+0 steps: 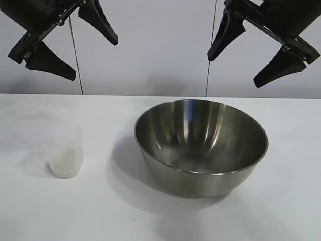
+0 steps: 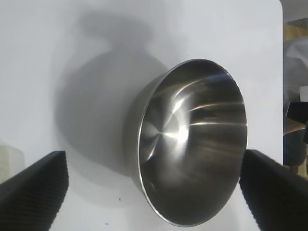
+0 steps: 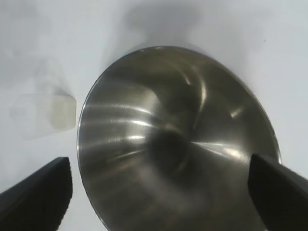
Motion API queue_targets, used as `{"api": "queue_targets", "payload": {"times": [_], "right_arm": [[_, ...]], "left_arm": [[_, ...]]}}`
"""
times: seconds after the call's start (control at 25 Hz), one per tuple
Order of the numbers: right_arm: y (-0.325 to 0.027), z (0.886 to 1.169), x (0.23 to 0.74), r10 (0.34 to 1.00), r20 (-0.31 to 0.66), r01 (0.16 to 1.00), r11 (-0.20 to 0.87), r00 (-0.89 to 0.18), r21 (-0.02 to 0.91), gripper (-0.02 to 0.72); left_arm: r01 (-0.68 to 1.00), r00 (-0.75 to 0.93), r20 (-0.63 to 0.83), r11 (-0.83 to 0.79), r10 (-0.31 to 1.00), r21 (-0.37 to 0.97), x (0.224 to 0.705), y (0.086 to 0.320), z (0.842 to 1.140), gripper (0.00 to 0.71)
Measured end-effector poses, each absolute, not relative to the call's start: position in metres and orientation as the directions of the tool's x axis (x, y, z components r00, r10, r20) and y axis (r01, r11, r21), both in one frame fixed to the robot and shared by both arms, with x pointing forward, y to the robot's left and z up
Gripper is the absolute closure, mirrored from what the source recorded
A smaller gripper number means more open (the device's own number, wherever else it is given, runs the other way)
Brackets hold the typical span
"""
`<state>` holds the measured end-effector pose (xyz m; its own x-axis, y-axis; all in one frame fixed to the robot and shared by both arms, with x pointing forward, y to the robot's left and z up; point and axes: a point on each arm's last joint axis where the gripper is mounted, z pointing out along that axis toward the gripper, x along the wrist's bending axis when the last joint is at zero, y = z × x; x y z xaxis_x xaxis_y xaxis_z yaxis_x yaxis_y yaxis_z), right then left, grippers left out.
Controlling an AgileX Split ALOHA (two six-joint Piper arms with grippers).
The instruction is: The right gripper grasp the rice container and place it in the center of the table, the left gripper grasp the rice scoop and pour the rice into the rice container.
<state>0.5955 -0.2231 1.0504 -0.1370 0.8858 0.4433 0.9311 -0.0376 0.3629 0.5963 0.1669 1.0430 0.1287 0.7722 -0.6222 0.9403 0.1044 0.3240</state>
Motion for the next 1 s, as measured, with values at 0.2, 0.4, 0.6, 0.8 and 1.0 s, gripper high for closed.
{"api": "queue_targets", "payload": {"times": [0.2, 0.4, 0.6, 0.8, 1.0], "right_arm": [[-0.223, 1.050, 0.595, 0.885, 0.444, 0.933, -0.035, -0.137, 0.359, 0.021], [-0.230, 1.048, 0.592, 0.919, 0.355, 0.934, 0.035, -0.170, 0.356, 0.021], [-0.241, 1.045, 0.591, 0.960, 0.220, 0.935, 0.091, -0.174, 0.343, 0.021], [-0.243, 1.040, 0.593, 0.965, 0.196, 0.936, 0.099, -0.172, 0.337, 0.021], [-0.241, 1.007, 0.605, 0.966, 0.210, 0.962, 0.092, -0.148, 0.258, 0.021]], "left_arm": [[0.940, 0.129, -0.622, 0.104, 0.772, 0.324, 0.596, 0.167, 1.043, 0.016], [0.940, 0.129, -0.622, 0.104, 0.772, 0.324, 0.596, 0.167, 1.043, 0.016], [0.940, 0.129, -0.622, 0.104, 0.772, 0.324, 0.596, 0.167, 1.043, 0.016], [0.940, 0.129, -0.622, 0.104, 0.772, 0.324, 0.596, 0.167, 1.043, 0.016], [0.940, 0.129, -0.622, 0.104, 0.772, 0.324, 0.596, 0.167, 1.043, 0.016]]}}
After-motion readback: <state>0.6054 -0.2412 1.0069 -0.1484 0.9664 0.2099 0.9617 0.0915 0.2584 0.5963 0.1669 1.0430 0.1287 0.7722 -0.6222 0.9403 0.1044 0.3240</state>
